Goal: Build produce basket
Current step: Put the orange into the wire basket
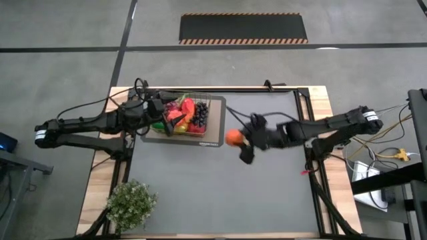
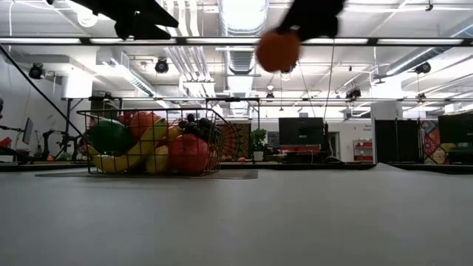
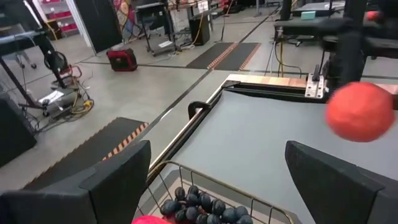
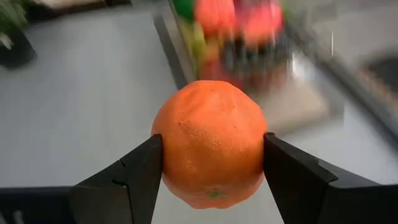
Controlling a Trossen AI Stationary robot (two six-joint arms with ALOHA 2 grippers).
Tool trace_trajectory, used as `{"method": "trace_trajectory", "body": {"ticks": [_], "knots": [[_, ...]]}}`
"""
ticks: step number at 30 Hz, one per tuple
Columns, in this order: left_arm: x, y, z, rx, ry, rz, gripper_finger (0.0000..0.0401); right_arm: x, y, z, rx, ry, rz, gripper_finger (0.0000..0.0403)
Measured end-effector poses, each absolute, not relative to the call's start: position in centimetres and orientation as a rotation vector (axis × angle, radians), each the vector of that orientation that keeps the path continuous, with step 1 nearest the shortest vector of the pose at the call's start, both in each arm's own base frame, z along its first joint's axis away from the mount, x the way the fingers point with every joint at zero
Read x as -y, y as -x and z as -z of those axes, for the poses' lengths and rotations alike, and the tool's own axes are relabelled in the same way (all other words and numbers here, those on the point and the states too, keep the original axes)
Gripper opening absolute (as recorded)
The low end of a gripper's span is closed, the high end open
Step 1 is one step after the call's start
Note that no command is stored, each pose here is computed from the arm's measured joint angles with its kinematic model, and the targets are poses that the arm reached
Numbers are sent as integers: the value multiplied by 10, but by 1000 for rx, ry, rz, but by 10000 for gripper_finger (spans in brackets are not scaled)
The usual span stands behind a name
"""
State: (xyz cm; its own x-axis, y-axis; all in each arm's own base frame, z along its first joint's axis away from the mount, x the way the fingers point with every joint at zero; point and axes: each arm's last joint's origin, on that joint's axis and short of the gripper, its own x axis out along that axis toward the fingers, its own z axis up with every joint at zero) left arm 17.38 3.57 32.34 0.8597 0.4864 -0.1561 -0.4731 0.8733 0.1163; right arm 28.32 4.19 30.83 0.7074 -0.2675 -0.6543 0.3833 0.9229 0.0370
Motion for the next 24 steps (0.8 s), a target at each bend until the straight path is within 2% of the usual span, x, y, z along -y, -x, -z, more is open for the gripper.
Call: {"method": "trace_trajectory", "body": {"ticks": [7,14,18,24], "knots": [[-33,-164,-326,-143,-76,-494,352,27,-324,-315,-390,-8,210,235],[-31,-154,-334,-80,-69,-496,352,101,-357,-282,-214,33,154,235],[-31,-151,-336,-65,-71,-496,352,139,-369,-256,-168,31,142,235],[-31,-150,-335,-62,-71,-496,352,184,-380,-227,-212,10,150,235]]}}
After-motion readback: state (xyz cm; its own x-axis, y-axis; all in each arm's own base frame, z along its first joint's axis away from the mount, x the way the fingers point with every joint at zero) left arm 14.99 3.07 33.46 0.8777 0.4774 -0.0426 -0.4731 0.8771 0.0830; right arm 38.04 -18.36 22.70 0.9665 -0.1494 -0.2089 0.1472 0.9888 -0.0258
